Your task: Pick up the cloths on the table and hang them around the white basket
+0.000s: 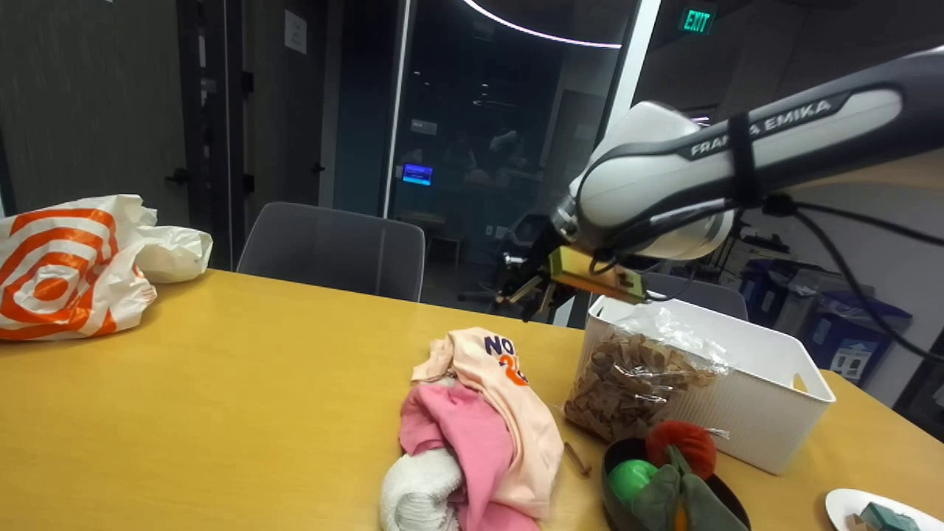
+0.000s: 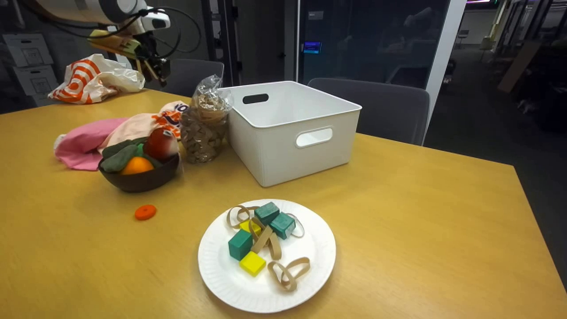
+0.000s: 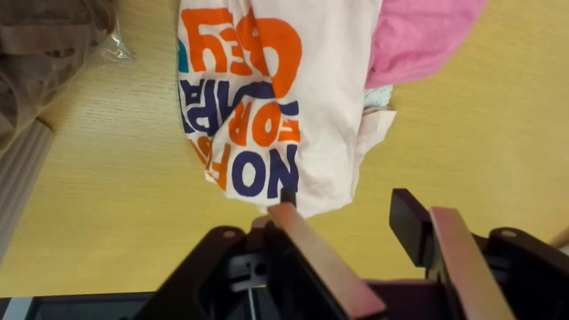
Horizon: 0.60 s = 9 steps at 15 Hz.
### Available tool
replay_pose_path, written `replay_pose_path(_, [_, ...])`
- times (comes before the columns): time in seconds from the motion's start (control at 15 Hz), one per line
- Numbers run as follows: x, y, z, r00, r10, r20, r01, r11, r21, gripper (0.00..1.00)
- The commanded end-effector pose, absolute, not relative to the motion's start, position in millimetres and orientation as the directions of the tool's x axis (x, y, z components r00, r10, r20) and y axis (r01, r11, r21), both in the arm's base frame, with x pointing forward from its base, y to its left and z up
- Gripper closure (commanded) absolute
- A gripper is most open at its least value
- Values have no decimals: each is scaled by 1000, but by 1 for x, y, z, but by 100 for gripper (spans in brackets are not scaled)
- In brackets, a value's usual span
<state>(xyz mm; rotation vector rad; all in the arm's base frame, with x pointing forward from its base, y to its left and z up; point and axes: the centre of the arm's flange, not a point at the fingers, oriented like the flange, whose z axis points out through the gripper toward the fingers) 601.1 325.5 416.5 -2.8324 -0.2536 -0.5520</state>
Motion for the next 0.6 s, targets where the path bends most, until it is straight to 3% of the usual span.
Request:
replay_pose_path(0.0, [616, 362, 375, 882, 191, 431, 259, -960, -104, 11])
replay_pose_path(0.07, [618, 369, 361, 882, 207, 423, 262, -962, -74, 2])
replay_pose_path(0.13, [623, 377, 348, 879, 216, 424, 258, -965, -44, 0])
replay_pose_path(0.53, [638, 396, 309, 863, 258, 434, 241, -966, 95, 0])
